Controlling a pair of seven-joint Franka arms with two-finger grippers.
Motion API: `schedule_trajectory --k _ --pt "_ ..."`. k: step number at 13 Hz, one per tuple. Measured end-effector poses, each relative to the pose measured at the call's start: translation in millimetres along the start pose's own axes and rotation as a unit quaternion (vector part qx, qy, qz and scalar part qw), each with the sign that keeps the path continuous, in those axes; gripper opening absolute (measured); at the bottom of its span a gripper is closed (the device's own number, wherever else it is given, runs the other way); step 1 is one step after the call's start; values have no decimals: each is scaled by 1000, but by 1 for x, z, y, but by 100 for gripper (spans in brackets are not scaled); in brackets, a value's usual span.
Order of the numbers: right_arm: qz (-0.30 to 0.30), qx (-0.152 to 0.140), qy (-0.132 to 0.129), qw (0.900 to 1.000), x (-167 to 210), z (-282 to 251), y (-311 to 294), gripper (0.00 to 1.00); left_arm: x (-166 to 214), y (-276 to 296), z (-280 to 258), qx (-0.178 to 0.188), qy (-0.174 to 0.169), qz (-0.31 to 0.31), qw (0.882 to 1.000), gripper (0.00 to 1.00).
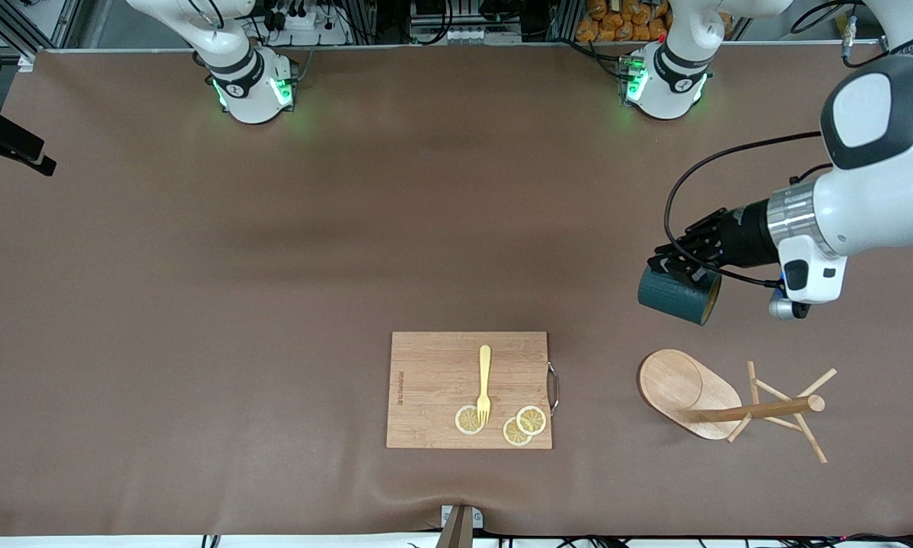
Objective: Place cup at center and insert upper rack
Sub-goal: 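Carry the teal mug with the left gripper toward the wooden mug tree, then tilt the mug and hook its handle over a mug-tree branch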
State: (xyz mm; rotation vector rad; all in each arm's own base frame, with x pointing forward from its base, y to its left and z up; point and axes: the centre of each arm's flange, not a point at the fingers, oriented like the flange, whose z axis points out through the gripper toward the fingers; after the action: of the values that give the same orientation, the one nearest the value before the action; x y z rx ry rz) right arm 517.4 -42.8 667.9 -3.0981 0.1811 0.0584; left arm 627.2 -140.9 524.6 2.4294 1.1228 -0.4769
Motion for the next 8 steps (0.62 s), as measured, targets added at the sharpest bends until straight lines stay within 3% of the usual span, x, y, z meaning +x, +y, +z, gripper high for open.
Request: schedule_trajectory --k 8 --pt "2 4 -1 1000 0 1 2 100 75 -33 -3 -59 -95 25 993 21"
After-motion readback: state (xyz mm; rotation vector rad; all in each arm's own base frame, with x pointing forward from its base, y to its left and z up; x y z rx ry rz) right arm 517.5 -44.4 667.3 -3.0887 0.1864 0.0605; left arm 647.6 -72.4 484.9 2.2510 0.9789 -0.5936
